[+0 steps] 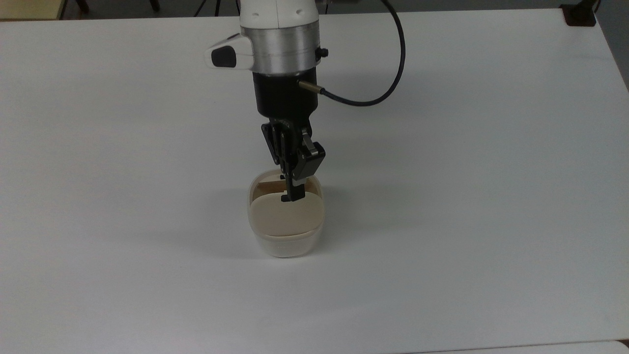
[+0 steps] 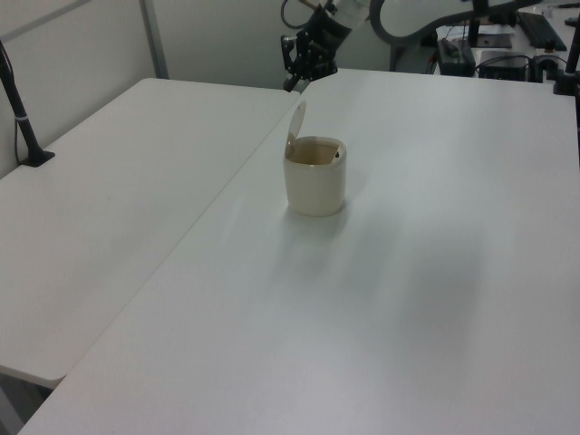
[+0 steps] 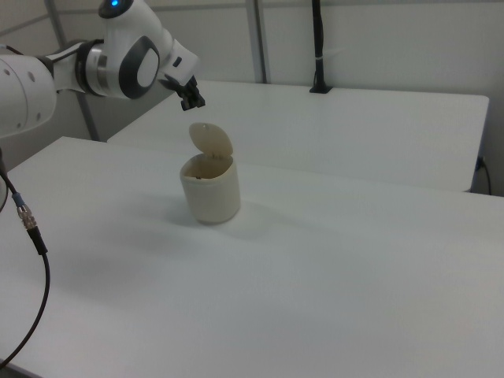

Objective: Close the trash bin
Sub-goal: 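Push the upright lid over toward the bin opening with the gripper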

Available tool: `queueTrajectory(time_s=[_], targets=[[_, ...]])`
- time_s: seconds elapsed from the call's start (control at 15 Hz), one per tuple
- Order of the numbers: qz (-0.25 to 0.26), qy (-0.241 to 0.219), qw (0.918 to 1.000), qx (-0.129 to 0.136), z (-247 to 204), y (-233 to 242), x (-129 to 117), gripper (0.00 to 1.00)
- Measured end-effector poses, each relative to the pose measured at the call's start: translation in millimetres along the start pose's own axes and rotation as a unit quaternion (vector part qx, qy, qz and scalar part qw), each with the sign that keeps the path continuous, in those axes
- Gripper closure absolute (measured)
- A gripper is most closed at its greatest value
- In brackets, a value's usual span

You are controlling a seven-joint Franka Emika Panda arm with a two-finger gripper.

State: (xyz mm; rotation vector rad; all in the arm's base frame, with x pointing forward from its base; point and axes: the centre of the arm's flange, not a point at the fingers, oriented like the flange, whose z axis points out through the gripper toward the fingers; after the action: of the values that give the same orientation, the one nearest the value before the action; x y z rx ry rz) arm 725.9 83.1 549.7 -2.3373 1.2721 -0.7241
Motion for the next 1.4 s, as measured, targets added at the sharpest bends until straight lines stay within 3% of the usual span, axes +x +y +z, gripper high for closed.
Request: queueTrajectory(time_s=[0.94,1.4], targets=[[-0.021,0.023,0.9988,-0.039,37,23,5,0.99],[-0.055,0.019,0.9969,-0.053,28,38,1,0.99]])
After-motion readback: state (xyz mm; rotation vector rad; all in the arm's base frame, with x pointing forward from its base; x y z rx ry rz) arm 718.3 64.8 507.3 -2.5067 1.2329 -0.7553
